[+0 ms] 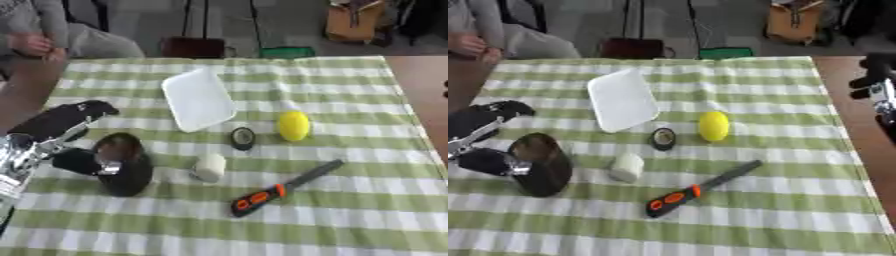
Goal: Pick up objects on the table and place them in the box.
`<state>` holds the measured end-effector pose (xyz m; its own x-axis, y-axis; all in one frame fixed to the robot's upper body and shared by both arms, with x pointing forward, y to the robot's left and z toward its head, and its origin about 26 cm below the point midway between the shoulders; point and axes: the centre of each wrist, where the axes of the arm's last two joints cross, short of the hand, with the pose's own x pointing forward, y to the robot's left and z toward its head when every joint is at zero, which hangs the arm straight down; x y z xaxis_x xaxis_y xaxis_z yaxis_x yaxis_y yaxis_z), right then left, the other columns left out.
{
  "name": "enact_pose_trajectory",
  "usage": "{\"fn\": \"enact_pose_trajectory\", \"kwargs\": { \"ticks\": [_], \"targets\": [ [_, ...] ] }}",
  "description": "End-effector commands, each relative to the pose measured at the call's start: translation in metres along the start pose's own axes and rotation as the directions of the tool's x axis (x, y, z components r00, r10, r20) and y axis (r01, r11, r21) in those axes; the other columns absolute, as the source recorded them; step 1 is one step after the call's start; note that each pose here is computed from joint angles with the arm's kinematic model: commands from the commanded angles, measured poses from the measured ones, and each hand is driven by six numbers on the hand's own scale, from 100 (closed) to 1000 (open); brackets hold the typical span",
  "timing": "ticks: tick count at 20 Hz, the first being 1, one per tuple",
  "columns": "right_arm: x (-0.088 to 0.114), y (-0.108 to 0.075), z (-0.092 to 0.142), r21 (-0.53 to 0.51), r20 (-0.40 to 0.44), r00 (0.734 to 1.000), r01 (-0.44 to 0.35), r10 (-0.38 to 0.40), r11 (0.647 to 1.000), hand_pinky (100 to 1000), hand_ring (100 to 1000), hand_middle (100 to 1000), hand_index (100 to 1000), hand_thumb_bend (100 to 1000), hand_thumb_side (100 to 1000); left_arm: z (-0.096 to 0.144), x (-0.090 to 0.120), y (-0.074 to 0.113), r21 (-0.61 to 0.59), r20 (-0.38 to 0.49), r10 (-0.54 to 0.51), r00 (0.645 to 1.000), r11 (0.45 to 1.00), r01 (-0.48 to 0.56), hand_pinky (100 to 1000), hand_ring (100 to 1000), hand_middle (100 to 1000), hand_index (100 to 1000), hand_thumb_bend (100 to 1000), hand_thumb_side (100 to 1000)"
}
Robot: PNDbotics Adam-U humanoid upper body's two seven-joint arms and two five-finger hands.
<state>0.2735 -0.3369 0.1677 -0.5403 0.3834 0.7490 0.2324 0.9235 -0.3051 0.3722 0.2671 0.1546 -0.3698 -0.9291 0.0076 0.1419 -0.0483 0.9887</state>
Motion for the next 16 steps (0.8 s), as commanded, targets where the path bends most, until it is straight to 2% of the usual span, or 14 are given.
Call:
{"fn": "enact_pose_trajectory", "kwargs": {
  "ticks": [1,9,11,12,14,15,16],
  "targets": [
    [0.009,-0.003,-0.005,0.013,0.04,0.999,-0.015,0.014,1.0,587,616,692,757,222,596,-0.009,0.008,0.004,0.027,0.004,-0.026,1.0,0.999,0.026,812,886,877,939,904,729],
    [0.009,-0.002,-0.005,0.014,0.04,0.999,-0.012,0.012,1.0,587,616,692,757,222,597,-0.017,0.016,-0.002,0.016,0.033,-0.037,0.999,0.999,0.037,782,844,837,920,879,704],
    [0.009,-0.002,-0.005,0.013,0.041,0.999,-0.013,0.013,1.0,587,615,692,757,220,597,-0.018,0.016,-0.005,-0.013,0.042,-0.044,0.998,0.999,0.045,758,810,812,908,855,688],
    [0.009,-0.002,-0.005,0.013,0.041,0.999,-0.014,0.013,1.0,587,615,693,756,218,599,-0.017,0.015,-0.006,-0.029,0.041,-0.052,0.998,0.998,0.053,707,749,775,885,827,655],
    [0.009,-0.002,-0.005,0.012,0.04,0.999,-0.013,0.013,1.0,587,615,693,756,218,599,-0.016,0.014,-0.005,-0.054,0.037,-0.069,0.997,0.996,0.071,705,744,771,883,826,653],
    [0.009,-0.002,-0.005,0.012,0.04,0.999,-0.013,0.013,1.0,587,615,693,756,215,601,-0.015,0.013,-0.005,-0.062,0.036,-0.074,0.997,0.995,0.077,612,651,723,856,815,627],
    [0.009,-0.002,-0.005,0.011,0.04,0.999,-0.014,0.013,1.0,587,615,693,756,215,601,-0.014,0.012,-0.006,-0.081,0.03,-0.087,0.996,0.993,0.089,604,646,720,854,816,626]
  ]
}}
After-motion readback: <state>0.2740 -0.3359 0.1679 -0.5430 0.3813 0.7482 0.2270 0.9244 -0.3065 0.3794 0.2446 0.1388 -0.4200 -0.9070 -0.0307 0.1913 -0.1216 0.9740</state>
